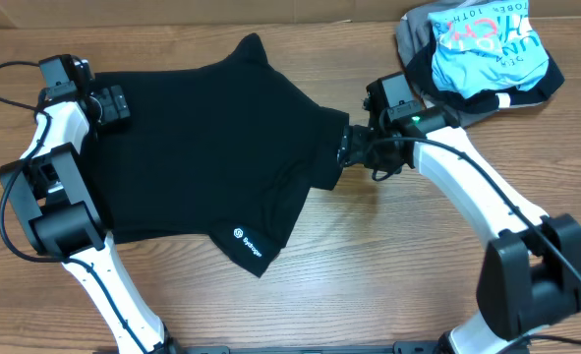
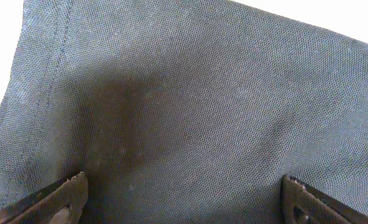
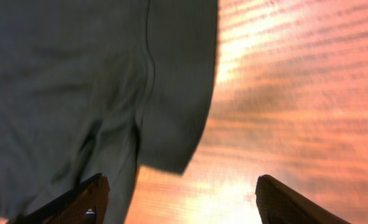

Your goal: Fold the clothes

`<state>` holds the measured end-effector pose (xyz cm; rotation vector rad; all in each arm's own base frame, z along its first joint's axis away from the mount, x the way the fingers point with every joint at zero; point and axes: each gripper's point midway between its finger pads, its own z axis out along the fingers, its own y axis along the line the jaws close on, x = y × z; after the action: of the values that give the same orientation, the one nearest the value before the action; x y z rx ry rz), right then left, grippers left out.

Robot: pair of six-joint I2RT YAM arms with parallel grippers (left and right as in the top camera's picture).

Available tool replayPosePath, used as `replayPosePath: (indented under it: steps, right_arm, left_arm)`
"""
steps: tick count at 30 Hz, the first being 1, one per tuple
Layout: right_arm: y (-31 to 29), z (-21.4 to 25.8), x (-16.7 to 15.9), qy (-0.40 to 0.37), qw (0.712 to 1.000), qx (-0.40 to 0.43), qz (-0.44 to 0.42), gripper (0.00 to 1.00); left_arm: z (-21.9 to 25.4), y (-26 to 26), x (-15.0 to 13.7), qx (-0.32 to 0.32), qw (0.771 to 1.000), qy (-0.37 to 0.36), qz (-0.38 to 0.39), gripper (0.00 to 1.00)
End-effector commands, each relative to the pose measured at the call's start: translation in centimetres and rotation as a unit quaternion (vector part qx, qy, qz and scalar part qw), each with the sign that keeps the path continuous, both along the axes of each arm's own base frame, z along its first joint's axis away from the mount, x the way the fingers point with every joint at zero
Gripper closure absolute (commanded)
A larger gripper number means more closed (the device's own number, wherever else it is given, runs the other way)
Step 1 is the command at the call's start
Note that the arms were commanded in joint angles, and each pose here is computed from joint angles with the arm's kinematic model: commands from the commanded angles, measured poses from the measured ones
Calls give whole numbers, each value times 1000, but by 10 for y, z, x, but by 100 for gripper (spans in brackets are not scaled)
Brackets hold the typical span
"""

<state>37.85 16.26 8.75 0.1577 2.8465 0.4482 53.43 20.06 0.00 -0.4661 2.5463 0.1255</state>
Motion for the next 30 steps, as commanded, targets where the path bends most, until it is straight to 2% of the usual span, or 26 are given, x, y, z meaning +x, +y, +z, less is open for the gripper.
replayPosePath:
  steps: [1,6,12,16,25,30]
  right_arm:
    - [2,-11,9,-3,1000,-5,7,22]
    - [13,-11,5,0,1000,4,20,25]
    - [38,-10,2,-18,998,9,52,26]
    - [60,-15,8,-49,994,8,102,26]
    - [75,-66,18,-51,986,-4,160,26]
    - [73,-79,17,-38,986,-10,159,26]
  left_arm:
    - [-76,-10,-56,-25,992,122,21,0]
    - [-34,-16,-41,-33,993,115,10,0]
    - [47,-33,-27,-68,993,98,-14,0]
    - [101,-48,-24,-96,991,81,-33,0]
    - [203,-54,-16,-66,997,1,-44,0]
    - [232,-63,-19,-67,996,-28,-56,0]
